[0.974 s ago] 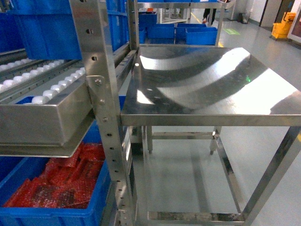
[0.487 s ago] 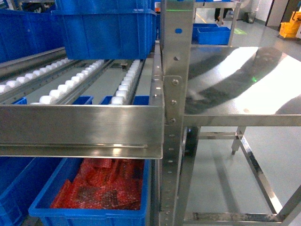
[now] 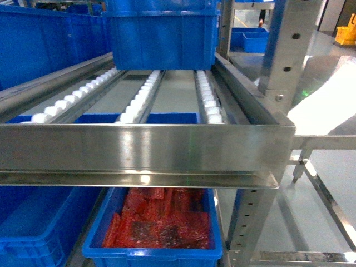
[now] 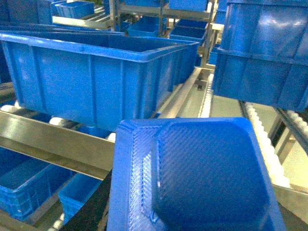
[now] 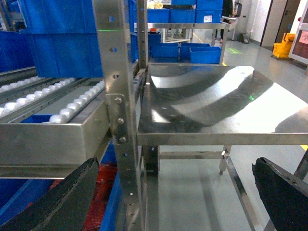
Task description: Pick blue part to blue bin on bottom shelf
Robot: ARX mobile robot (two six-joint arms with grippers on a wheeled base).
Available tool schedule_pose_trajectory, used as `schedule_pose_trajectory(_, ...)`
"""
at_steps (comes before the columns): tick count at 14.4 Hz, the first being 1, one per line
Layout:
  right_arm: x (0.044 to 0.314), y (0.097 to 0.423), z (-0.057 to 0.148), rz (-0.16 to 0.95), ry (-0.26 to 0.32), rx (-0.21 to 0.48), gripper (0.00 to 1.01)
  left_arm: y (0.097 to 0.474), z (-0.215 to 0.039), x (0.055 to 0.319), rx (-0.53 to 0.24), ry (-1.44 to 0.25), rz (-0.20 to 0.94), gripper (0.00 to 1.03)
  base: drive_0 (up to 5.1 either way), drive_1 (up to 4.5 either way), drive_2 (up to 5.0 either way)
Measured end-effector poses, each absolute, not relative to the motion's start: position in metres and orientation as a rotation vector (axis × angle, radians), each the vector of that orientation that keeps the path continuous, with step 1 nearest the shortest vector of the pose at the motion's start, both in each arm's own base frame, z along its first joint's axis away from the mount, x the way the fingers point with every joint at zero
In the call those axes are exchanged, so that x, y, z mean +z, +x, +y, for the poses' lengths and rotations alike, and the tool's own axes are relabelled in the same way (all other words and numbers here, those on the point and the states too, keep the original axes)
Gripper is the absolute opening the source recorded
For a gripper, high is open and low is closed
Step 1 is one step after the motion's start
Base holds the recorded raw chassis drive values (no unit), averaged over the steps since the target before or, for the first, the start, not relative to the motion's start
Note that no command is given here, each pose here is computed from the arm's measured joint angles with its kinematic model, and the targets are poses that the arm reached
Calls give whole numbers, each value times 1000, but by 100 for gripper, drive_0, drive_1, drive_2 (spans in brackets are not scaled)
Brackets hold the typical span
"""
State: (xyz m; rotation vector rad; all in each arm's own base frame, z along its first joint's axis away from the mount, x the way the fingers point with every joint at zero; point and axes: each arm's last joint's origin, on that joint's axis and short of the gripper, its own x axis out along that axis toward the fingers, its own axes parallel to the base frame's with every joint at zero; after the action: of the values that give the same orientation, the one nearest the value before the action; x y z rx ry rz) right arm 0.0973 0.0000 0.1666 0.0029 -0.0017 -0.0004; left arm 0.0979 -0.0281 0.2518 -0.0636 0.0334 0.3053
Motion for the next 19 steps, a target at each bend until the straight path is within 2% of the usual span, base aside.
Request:
schedule_pose_trajectory(15, 167, 97, 0, -1, 3, 4, 98, 98, -28, 252, 310, -64, 33, 43, -483, 252, 227)
schedule_pose_trajectory(19, 167, 97, 0, -1, 3, 3, 98, 98, -28, 252, 309, -65, 31, 43, 0, 0, 0)
